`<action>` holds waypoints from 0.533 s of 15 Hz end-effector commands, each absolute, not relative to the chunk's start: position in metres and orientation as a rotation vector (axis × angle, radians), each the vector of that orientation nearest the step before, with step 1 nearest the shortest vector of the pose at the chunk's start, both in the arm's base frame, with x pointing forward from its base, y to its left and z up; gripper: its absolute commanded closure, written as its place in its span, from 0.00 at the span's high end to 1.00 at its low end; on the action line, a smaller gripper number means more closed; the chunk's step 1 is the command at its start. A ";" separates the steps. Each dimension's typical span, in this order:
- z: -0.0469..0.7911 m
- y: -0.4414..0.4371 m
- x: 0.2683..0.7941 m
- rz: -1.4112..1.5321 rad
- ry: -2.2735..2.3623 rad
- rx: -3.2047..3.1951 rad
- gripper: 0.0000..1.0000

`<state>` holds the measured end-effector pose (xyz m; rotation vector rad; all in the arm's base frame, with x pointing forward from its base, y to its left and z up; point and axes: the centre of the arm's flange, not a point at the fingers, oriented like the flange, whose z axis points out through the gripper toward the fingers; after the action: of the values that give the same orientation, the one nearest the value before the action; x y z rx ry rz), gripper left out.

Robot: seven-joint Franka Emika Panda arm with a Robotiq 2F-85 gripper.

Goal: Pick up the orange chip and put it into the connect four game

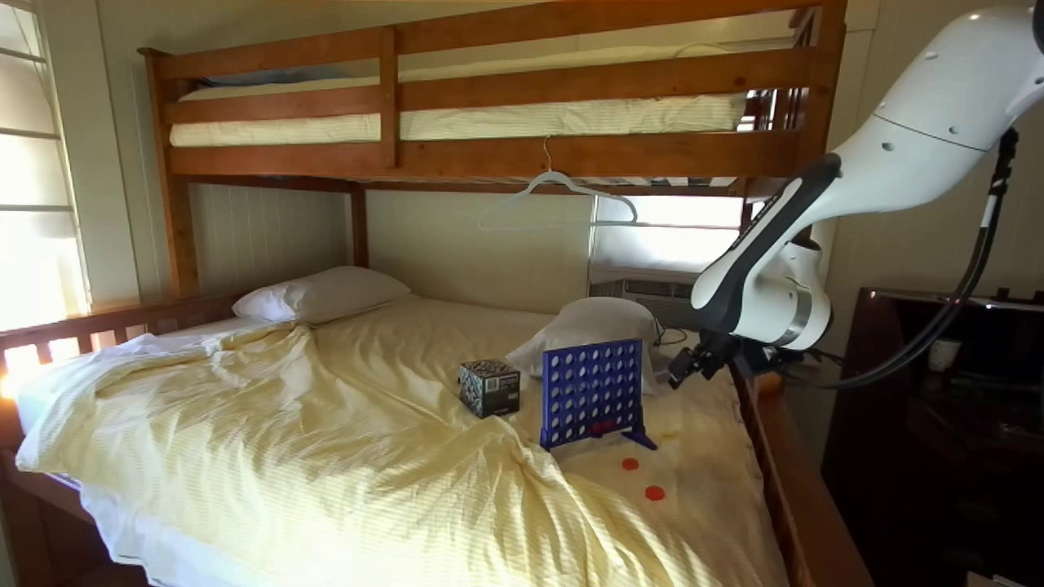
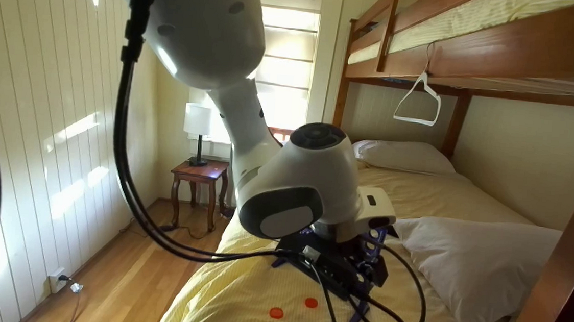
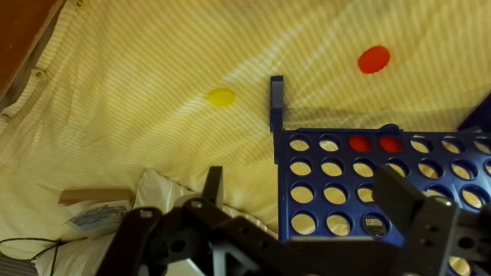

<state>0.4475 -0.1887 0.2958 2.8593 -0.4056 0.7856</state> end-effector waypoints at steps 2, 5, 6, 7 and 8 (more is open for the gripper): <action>0.350 -0.157 0.446 0.644 -0.447 2.929 1.00; 0.351 -0.154 0.449 0.577 -0.478 2.954 1.00; 0.352 -0.153 0.450 0.562 -0.483 2.952 1.00; 0.354 -0.151 0.452 0.548 -0.487 2.948 1.00; 0.357 -0.150 0.455 0.534 -0.488 2.945 1.00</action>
<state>0.4623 -0.1814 0.2960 2.9432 -0.4571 0.5881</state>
